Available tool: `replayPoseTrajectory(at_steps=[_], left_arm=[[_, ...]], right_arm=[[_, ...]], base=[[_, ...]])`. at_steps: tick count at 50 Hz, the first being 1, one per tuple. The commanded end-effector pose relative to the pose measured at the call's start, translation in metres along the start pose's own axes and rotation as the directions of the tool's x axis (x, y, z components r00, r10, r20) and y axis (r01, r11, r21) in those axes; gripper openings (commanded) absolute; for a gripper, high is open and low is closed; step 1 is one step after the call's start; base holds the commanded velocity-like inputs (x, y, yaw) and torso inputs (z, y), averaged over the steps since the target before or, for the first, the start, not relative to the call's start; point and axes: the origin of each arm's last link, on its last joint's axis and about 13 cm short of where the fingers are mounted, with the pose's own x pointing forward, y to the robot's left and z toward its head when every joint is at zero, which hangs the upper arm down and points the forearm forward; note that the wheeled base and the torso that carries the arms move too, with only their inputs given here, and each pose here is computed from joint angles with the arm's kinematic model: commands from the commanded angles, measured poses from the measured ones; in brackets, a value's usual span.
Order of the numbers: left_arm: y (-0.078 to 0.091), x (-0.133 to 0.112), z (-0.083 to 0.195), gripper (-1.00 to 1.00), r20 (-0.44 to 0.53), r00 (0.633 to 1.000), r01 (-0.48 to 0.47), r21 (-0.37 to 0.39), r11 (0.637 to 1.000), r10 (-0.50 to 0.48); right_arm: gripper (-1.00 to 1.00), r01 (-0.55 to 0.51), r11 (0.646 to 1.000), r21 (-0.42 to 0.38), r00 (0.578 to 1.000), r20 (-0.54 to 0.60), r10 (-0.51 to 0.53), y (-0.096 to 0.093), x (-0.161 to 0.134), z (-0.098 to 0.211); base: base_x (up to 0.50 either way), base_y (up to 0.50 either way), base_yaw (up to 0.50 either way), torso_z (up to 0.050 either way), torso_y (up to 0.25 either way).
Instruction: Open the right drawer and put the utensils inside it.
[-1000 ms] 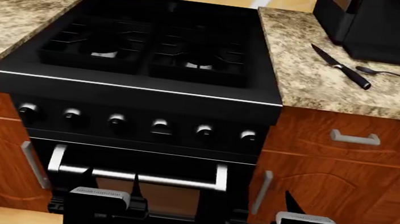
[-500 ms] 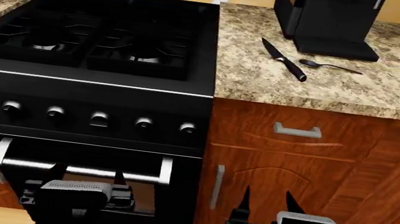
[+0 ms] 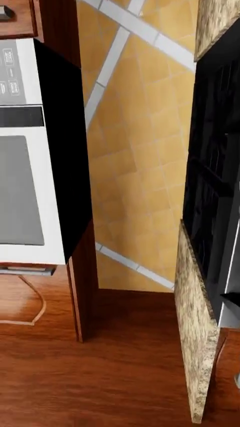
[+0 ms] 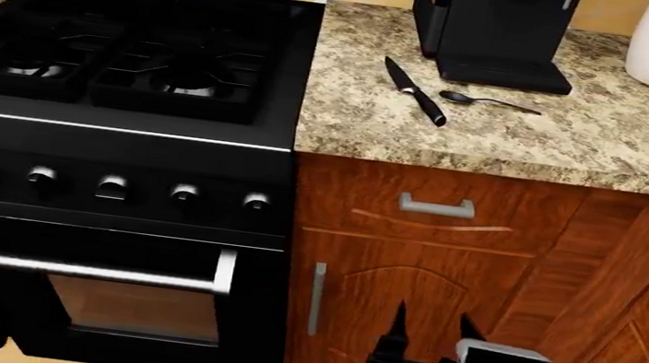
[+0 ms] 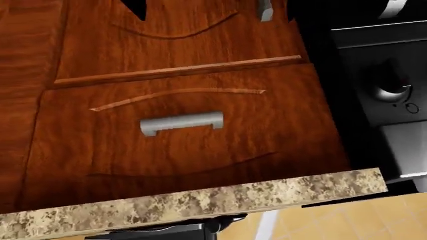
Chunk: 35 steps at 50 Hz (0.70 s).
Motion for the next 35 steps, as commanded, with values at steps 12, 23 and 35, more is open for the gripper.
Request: replayPoseTrajectory(at_steps=[12,23,35], left_arm=[[0.025,-0.015,0.040,1.00,0.113,0.991,-0.084,0.049,0.995,0.078],[0.039,-0.024,0.057,1.00,0.172,0.977,-0.142,0.069,0.987,0.128],[0.051,-0.033,0.066,1.00,0.215,0.963,-0.179,0.069,0.981,0.160]], right_arm=[[1.00,-0.292,0.391,0.873,0.917,0.139,0.375,-0.010,0.008,0.012],[1.00,-0.179,0.359,0.916,0.961,0.086,0.262,-0.018,0.027,0.003],[1.00,-0.118,0.446,0.887,0.984,0.046,0.170,-0.021,0.028,-0.003]], base=[[0.00,0.00,0.00,0.000,0.000],[0.00,0.00,0.00,0.000,0.000],[0.00,0.00,0.00,0.000,0.000]])
